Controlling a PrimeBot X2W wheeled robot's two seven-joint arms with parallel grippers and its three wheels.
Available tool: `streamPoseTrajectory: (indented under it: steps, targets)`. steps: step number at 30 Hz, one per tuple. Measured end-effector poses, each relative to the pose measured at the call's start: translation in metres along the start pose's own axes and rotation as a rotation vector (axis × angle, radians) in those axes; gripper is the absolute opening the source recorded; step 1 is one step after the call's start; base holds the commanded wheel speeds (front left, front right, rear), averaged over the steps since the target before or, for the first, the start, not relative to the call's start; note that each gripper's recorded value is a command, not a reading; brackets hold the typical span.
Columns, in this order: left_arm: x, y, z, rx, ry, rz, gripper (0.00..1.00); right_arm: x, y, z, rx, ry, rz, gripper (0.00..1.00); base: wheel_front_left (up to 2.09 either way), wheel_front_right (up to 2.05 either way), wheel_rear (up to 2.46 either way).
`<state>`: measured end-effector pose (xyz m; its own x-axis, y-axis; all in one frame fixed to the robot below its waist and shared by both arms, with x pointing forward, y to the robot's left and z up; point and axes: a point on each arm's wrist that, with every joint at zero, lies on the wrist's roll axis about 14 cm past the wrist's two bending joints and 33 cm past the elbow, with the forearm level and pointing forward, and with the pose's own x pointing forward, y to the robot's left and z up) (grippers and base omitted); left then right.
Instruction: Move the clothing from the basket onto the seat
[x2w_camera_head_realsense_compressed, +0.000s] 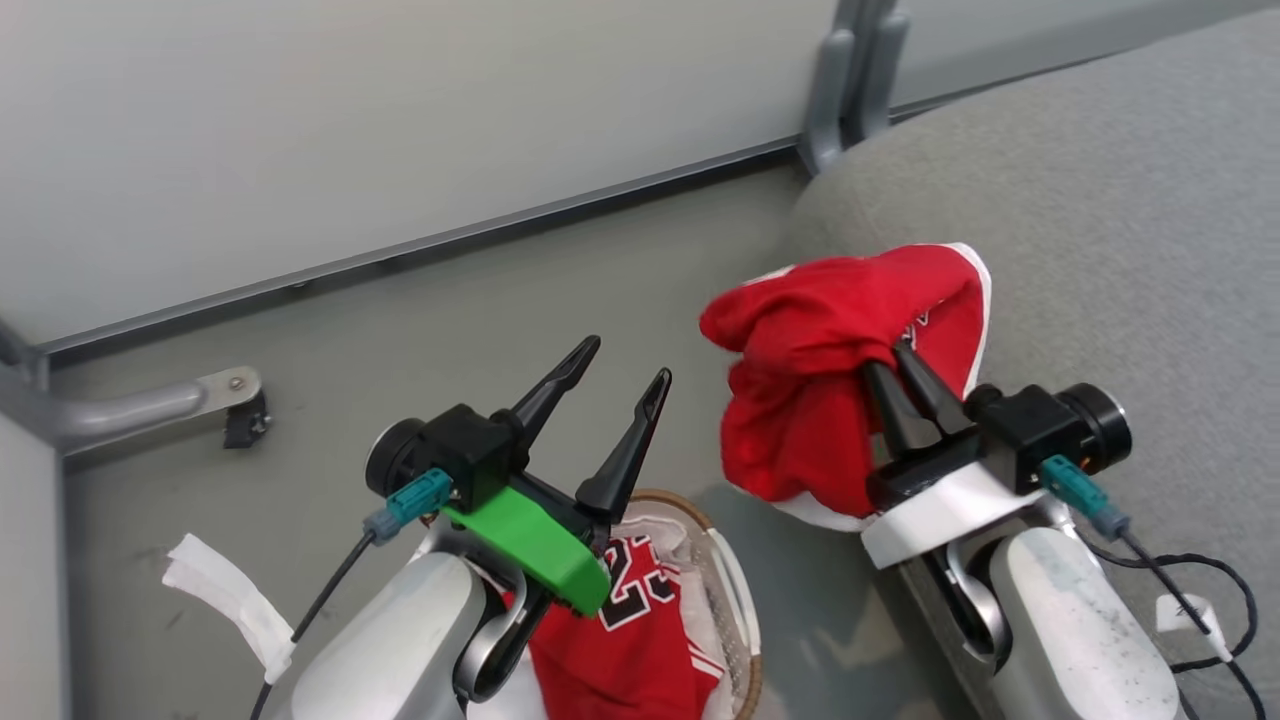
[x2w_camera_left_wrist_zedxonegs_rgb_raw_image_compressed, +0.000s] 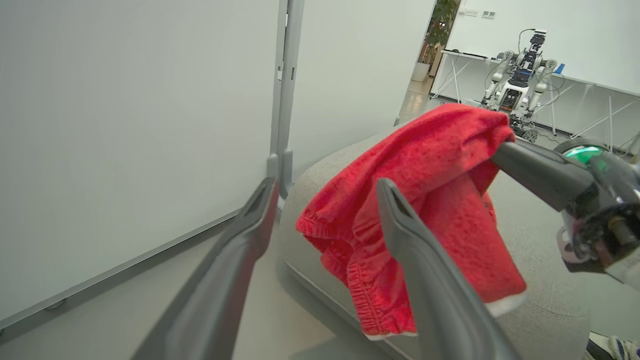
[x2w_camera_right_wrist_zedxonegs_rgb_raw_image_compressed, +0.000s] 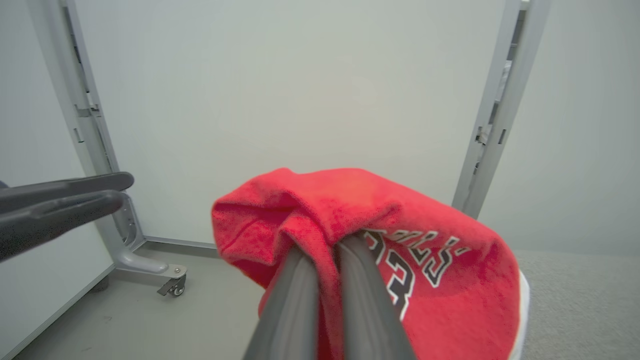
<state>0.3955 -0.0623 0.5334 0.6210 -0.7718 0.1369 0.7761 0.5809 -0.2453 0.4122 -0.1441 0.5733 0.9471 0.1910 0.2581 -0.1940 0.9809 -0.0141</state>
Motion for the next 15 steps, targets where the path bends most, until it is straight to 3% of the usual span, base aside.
streamPoseTrajectory:
  steps: [15]
  targets:
    - [0.038,-0.059,-0.045,-0.072,0.093,-0.231,1.0,-0.059,-0.098,0.021,-0.105,0.002,-0.308,0.0,0.0,0.0,0.0]
